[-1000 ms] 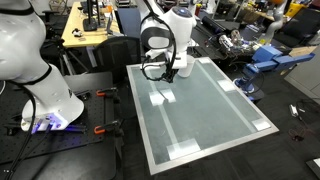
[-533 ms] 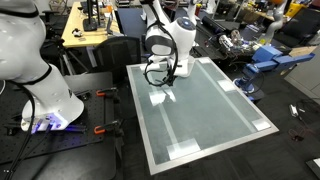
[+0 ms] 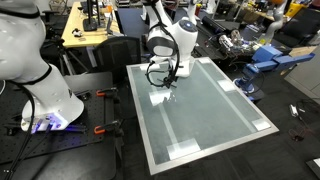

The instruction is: Remove the pen from the mug and put it on the table

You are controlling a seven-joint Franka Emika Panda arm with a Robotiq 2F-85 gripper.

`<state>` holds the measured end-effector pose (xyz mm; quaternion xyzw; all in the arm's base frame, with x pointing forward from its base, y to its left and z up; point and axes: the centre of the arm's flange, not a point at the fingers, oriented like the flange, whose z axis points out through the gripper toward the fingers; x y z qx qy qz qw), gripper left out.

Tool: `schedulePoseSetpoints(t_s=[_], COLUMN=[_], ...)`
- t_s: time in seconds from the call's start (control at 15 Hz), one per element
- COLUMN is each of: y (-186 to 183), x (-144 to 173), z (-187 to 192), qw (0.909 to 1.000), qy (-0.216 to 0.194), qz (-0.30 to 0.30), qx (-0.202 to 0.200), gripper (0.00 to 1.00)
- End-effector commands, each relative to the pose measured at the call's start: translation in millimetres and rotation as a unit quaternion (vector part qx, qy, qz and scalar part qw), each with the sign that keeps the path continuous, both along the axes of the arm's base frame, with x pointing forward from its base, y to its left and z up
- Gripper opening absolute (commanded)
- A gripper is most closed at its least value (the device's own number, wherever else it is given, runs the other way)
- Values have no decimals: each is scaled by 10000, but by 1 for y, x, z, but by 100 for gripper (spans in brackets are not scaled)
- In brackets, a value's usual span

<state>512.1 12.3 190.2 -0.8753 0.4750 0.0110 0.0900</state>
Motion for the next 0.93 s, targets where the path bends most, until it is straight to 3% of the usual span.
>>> schedulePoseSetpoints(t_s=[0.0, 0.27, 0.67, 0.8, 0.87], y=[6, 15, 37, 41, 34], x=[-10, -24, -43, -48, -28], z=[37, 81, 141, 155, 138], qw=[9995, 9959, 9811, 9763, 9796], qy=[-225, -536, -1153, -1362, -1264], qz=[1, 34, 43, -14, 101], qx=[-243, -734, -1553, -1683, -1562], gripper=[96, 100, 100, 100, 100])
